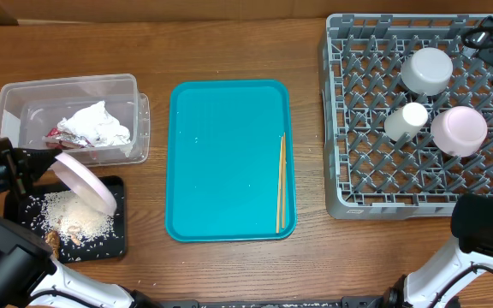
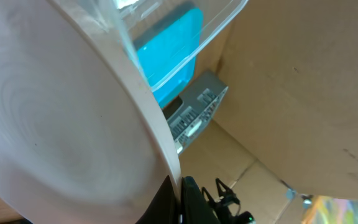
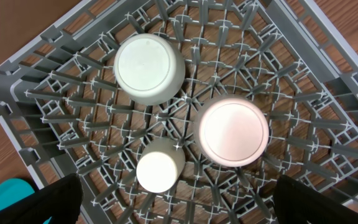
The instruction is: Sort waste into correct bins and load items into the dishwasher
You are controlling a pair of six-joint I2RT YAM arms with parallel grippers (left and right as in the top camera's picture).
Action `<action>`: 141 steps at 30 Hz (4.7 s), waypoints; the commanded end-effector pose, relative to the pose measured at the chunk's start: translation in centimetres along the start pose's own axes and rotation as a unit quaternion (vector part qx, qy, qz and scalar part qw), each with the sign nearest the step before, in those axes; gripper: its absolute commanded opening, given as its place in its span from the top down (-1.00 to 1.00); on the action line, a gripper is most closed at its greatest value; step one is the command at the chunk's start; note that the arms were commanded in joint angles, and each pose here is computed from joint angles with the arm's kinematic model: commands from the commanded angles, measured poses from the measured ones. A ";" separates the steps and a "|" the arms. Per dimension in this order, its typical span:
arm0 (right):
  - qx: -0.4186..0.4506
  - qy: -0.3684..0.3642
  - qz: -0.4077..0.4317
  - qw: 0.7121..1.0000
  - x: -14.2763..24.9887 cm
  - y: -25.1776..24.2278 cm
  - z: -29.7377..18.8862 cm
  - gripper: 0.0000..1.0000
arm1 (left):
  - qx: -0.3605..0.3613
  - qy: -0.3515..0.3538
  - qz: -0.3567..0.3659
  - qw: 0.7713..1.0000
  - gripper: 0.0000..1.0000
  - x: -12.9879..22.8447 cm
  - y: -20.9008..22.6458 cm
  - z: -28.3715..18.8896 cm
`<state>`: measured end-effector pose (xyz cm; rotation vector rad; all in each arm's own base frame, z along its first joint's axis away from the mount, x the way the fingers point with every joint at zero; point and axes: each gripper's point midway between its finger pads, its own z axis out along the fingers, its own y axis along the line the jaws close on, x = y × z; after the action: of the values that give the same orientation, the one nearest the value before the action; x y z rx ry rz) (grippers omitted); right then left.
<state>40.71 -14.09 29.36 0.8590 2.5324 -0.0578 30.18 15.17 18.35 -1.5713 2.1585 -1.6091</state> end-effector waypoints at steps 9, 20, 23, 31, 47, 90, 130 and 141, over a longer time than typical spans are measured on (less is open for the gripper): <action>-0.001 -0.003 0.002 1.000 -0.2 0.0 0.0 -1.00 | 0.038 0.008 -0.001 0.999 0.91 0.5 0.9 -0.1; -0.001 -0.003 0.002 1.000 -0.1 0.0 0.0 -1.00 | 0.073 0.004 0.030 0.997 0.91 0.7 -0.4 -0.3; -0.001 -0.003 0.002 1.000 -0.2 0.0 0.0 -1.00 | 0.082 0.001 0.049 0.995 0.91 0.8 -0.8 -0.4; -0.002 -0.003 0.002 1.000 -0.2 0.0 0.0 -1.00 | 0.084 -0.002 0.044 0.995 0.92 0.8 -0.7 -0.7; -0.001 -0.003 0.002 1.000 -0.2 0.0 0.0 -1.00 | 0.108 -0.017 0.047 0.993 0.92 2.5 -2.6 -1.6; -0.002 -0.003 0.002 1.000 -0.2 0.0 0.0 -1.00 | -0.038 -0.083 0.163 0.982 0.92 11.0 -4.4 -0.4; -0.001 -0.003 0.002 1.000 -0.1 0.0 0.0 -1.00 | -0.400 -0.161 0.502 0.749 0.88 17.6 0.7 31.2; -0.002 -0.003 0.002 1.000 -0.2 0.0 0.0 -1.00 | -0.437 -0.150 0.492 0.738 0.50 16.8 2.5 30.9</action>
<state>40.72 -14.07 29.37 0.8579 2.5323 -0.0578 36.47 -18.72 10.15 -0.3262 2.8444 -0.0120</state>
